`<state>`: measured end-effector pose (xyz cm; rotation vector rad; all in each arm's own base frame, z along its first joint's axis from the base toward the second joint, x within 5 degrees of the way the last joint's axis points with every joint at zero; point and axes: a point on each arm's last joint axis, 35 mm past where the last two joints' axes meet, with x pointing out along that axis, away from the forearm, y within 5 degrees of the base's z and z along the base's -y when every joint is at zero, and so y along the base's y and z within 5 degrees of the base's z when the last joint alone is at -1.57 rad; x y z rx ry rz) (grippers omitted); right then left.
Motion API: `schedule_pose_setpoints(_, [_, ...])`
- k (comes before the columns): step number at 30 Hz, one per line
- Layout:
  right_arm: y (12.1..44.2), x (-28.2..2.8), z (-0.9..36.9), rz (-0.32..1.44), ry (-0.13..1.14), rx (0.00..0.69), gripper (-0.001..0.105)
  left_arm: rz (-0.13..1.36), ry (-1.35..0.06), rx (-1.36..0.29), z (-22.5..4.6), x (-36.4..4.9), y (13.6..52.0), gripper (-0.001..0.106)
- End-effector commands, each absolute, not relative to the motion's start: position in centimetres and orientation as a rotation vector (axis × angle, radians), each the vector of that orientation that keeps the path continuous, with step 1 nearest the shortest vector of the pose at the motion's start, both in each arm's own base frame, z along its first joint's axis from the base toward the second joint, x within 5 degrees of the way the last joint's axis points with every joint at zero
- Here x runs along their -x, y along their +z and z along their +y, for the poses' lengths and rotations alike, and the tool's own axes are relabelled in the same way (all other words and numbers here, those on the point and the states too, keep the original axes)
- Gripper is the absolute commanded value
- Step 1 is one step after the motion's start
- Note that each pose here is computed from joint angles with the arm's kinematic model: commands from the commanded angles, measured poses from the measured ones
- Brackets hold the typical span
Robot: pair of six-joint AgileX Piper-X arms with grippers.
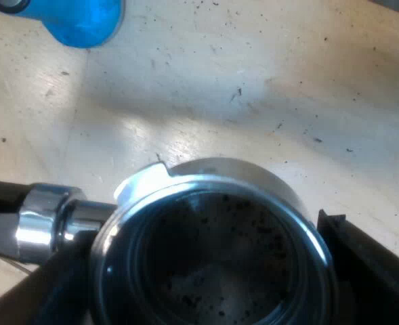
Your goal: Put the handle in the coffee machine
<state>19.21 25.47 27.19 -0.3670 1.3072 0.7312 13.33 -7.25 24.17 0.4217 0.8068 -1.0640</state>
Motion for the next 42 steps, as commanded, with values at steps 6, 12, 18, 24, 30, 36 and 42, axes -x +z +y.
schedule_pose_setpoints(6, [28.61, -19.0, 25.16, 1.28, 0.745, 0.332, 0.0, 0.731, -1.092, -0.414, -7.55, -13.62, 22.94, 0.073])
schedule_pose_setpoints(12, [28.61, -19.0, 25.16, 1.283, 0.739, 0.324, 0.0, 0.698, -1.144, -0.389, -7.73, -13.6, 23.04, 0.073])
schedule_pose_setpoints(18, [28.61, -19.0, 25.16, 1.283, 0.739, 0.324, 0.0, 0.702, -1.146, -0.398, -7.68, -13.52, 22.75, 0.073])
schedule_pose_setpoints(24, [28.61, -19.0, 25.16, 1.285, 0.736, 0.32, 0.0, 0.7, -1.146, -0.404, -7.67, -13.52, 22.76, 0.069])
schedule_pose_setpoints(30, [28.61, -19.0, 25.16, 1.285, 0.736, 0.32, 0.0, 0.7, -1.146, -0.404, -7.67, -13.52, 22.76, 0.062])
schedule_pose_setpoints(36, [28.61, -19.0, 25.16, 1.285, 0.736, 0.32, 0.0, 0.7, -1.144, -0.405, -7.67, -13.52, 22.76, 0.044])
schedule_pose_setpoints(42, [28.62, -19.02, 25.18, 1.285, 0.731, 0.313, 0.0, 0.686, -1.145, -0.443, -7.64, -13.55, 22.74, 0.019])
